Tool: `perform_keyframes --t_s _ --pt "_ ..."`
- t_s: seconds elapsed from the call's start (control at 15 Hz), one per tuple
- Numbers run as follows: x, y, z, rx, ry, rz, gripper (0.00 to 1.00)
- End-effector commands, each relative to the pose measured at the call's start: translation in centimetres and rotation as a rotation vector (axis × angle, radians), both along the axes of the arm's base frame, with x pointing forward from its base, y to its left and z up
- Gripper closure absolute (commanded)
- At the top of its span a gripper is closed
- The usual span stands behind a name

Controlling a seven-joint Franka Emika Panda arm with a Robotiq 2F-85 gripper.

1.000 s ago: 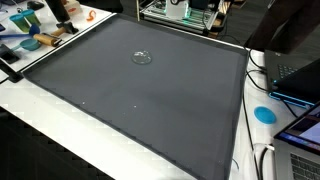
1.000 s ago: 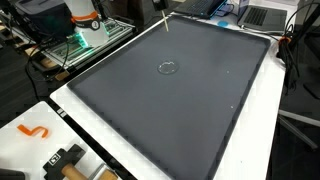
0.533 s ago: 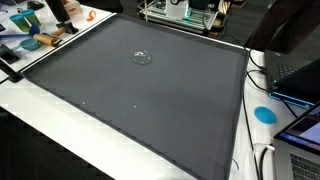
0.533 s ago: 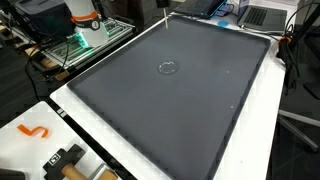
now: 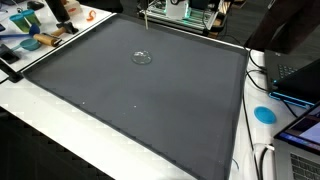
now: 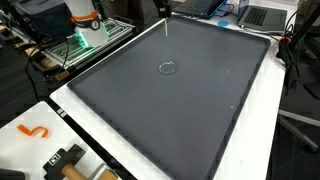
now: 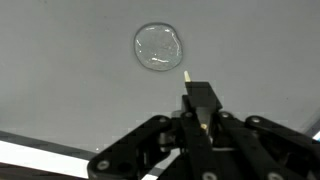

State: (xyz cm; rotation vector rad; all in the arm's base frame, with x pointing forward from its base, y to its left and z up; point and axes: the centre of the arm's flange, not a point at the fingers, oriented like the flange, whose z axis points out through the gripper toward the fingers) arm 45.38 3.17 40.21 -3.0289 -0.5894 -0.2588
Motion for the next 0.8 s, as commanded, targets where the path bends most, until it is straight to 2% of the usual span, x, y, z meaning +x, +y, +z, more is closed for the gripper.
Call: perform_keyframes --t_s 0.0,0.47,0.73 --pt "1.0 -0.2 -1.7 -0.013 0.005 0.006 0.97" --pt "2.1 -0.8 -4.8 -0.021 -0.03 -0.005 0.97" --pt "2.6 -1.2 -6.9 -0.04 -0.022 -0.01 0.97"
